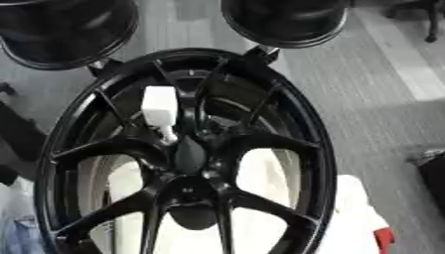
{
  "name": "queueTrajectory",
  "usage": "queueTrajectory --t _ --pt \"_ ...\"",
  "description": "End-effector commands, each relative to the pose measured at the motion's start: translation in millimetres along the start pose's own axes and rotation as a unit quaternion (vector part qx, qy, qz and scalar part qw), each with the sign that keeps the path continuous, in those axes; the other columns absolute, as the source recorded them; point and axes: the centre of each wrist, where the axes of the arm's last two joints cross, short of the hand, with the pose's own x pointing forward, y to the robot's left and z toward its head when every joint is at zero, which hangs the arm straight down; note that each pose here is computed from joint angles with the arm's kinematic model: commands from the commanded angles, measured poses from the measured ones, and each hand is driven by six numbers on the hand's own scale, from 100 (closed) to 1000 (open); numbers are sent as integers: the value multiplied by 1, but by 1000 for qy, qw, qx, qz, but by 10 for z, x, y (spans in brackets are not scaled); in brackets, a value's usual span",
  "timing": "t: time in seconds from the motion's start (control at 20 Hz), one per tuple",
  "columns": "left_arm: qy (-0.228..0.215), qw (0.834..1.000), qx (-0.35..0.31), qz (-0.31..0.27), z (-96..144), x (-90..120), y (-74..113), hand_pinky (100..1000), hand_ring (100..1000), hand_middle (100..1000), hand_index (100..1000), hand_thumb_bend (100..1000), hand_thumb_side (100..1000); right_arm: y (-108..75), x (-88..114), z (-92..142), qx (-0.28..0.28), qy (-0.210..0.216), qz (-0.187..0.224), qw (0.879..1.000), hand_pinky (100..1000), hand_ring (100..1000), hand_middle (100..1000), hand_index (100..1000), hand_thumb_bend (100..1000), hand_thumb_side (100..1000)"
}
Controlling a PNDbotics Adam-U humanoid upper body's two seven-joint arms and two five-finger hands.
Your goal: Pull the pin out of the wheel hub.
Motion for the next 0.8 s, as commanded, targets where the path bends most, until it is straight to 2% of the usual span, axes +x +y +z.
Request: queueTrajectory --t 0.05,0.15,0.35,0.8 --pt "-6 996 -71 -44 -83 -11 76 860 800 726 838 100 529 -143 -15 6 -2 3 26 1000 891 753 677 786 100 180" --pt "-16 991 -122 -59 -174 12 94 865 804 734 840 100 536 -141 -16 6 -1 3 26 1000 891 753 676 786 100 180" --pt "-34 982 -171 -77 -351 67 121 869 809 742 845 105 548 -136 -19 5 3 3 28 1000 892 754 678 786 100 182" --pt "-74 975 -192 -90 -892 162 77 868 810 744 854 110 562 -112 -19 -6 8 0 26 1000 892 755 679 785 100 181"
